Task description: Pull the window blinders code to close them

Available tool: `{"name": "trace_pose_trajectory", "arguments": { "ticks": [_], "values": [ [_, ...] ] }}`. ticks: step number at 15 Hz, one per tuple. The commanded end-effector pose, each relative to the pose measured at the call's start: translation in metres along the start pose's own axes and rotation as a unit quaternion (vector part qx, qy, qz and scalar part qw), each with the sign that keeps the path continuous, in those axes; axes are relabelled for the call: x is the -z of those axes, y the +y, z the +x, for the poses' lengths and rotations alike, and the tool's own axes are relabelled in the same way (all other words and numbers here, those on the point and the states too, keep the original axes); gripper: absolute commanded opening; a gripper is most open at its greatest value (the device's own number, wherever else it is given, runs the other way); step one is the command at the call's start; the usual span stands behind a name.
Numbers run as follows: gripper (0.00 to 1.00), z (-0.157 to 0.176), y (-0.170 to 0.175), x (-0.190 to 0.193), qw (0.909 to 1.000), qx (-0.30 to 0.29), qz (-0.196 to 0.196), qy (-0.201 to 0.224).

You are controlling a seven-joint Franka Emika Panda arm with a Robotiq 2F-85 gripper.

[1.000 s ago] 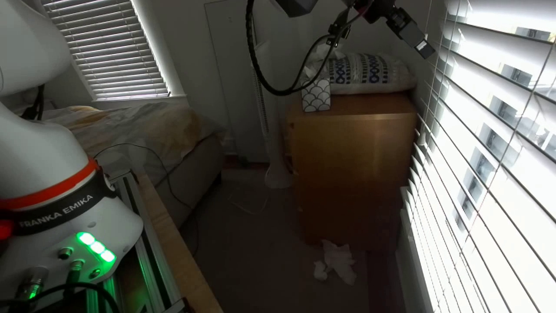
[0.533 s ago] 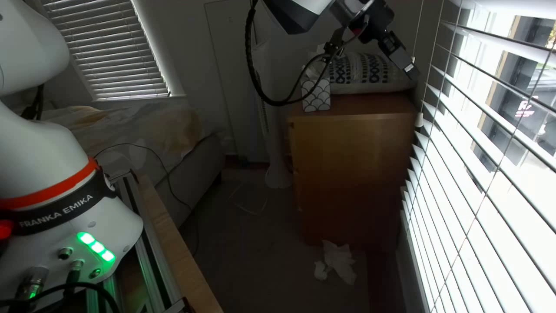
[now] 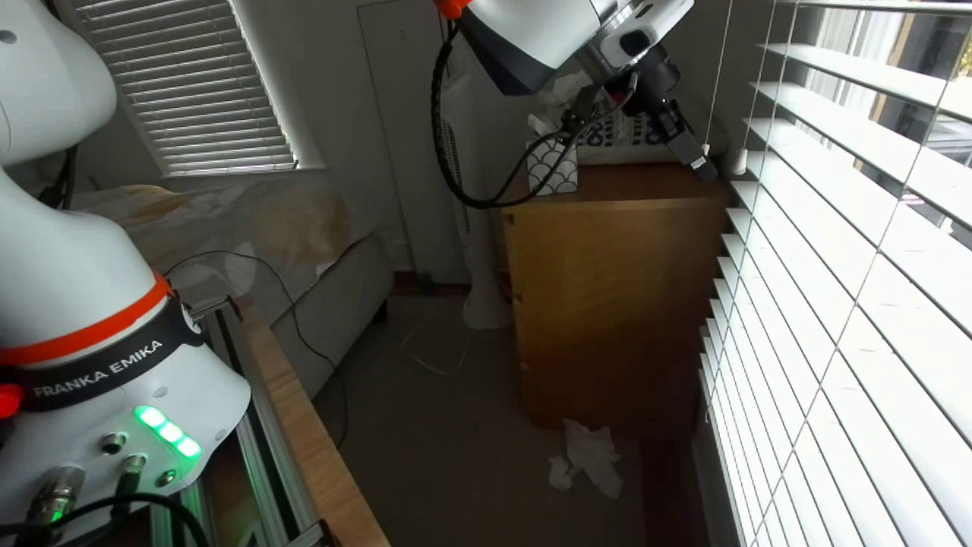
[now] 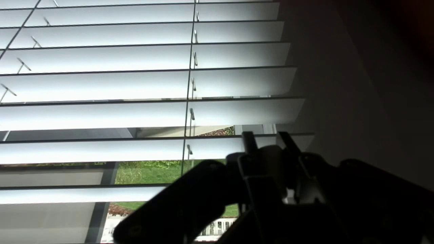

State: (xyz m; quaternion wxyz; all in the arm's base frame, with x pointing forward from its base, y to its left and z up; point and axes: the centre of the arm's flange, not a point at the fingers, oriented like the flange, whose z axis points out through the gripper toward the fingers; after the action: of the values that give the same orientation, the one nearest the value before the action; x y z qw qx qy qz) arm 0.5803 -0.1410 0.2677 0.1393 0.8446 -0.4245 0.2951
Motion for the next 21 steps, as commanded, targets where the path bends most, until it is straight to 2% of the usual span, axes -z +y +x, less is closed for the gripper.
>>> {"name": "trace_pose_trajectory", "arguments": {
  "ticks": [1,7,16,21],
  "values": [
    [0.05,-0.019,0.0,-0.028,0.9996,-0.002,-0.01,-0.026],
    [0.05,-0.025,0.0,-0.048,0.9988,-0.005,-0.025,-0.041],
    [0.05,-0.049,-0.003,-0.084,0.9967,0.001,-0.047,-0.066],
    [0.05,-0.072,-0.007,-0.107,0.9939,0.012,-0.057,-0.093]
  ]
}}
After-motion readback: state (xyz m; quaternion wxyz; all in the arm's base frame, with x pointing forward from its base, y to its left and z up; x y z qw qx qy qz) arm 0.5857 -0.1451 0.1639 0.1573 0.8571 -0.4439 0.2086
